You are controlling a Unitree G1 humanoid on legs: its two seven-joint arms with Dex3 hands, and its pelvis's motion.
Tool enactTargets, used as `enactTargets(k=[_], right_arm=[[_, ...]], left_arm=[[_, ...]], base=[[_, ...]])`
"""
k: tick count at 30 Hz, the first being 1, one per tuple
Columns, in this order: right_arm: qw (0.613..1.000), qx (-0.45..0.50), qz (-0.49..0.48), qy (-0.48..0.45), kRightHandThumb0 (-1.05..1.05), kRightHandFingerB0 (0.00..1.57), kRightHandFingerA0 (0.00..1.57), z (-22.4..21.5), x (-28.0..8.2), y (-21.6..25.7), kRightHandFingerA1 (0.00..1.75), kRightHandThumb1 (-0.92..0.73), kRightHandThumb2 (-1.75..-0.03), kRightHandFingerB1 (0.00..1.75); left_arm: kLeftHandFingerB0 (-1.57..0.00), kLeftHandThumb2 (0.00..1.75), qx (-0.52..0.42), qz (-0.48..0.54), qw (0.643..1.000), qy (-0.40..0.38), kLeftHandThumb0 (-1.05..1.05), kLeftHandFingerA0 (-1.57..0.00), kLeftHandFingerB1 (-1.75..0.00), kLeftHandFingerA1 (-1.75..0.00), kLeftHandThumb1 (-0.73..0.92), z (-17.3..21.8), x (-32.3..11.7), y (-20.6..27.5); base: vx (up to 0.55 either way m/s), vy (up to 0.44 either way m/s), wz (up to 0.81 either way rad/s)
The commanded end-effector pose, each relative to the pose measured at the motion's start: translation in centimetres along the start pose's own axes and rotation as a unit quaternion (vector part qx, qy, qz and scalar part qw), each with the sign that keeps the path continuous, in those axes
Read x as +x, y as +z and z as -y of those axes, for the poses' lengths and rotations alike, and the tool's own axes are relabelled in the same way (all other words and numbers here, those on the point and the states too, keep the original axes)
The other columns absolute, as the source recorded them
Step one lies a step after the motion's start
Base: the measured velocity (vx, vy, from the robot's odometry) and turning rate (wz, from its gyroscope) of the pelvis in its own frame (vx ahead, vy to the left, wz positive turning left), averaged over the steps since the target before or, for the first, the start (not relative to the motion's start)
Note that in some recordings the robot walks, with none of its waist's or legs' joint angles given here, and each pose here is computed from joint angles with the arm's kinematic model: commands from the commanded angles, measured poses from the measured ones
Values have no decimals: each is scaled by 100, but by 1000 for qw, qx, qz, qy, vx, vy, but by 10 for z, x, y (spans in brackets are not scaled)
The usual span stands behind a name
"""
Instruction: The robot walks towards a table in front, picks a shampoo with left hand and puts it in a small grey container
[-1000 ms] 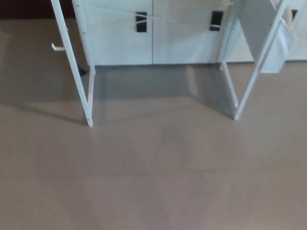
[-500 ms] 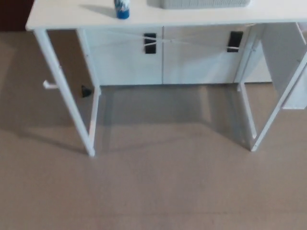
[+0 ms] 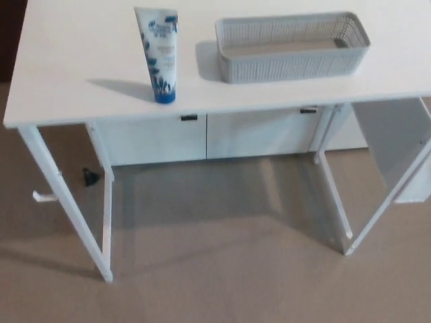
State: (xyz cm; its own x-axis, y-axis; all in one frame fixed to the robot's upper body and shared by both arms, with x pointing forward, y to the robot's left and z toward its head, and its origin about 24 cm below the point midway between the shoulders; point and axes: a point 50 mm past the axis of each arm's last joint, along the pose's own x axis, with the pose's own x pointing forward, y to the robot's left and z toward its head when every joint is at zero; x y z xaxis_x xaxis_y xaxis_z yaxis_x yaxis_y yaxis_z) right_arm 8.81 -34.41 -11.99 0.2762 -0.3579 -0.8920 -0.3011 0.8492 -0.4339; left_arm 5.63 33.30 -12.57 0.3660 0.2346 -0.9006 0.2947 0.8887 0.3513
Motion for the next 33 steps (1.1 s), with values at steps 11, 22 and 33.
enactTargets(k=[11, 22, 33], right_arm=[[1000, -11, -11, 12, -35, 61, 76, 4, -1, -2, 52, -66, -58, 44], [1000, -12, -8, 14, -34, 62, 78, 2, 0, 2, 56, -66, -60, 45], [1000, 7, -16, 25, -34, 58, 74, -10, -1, -12, 53, -67, -58, 44]], left_arm=[[-39, 85, 8, -1, 1000, -4, -45, -53, -53, -61, 52, -3, -2, -4], [-43, 59, 10, 1, 1000, 2, -40, -57, -40, -48, 66, -7, -1, 1], [-42, 61, 22, 4, 999, 28, -43, -60, -40, -55, 68, -15, -3, 1]], base=[[205, -94, 4], [149, 114, -12], [71, -80, 4]])
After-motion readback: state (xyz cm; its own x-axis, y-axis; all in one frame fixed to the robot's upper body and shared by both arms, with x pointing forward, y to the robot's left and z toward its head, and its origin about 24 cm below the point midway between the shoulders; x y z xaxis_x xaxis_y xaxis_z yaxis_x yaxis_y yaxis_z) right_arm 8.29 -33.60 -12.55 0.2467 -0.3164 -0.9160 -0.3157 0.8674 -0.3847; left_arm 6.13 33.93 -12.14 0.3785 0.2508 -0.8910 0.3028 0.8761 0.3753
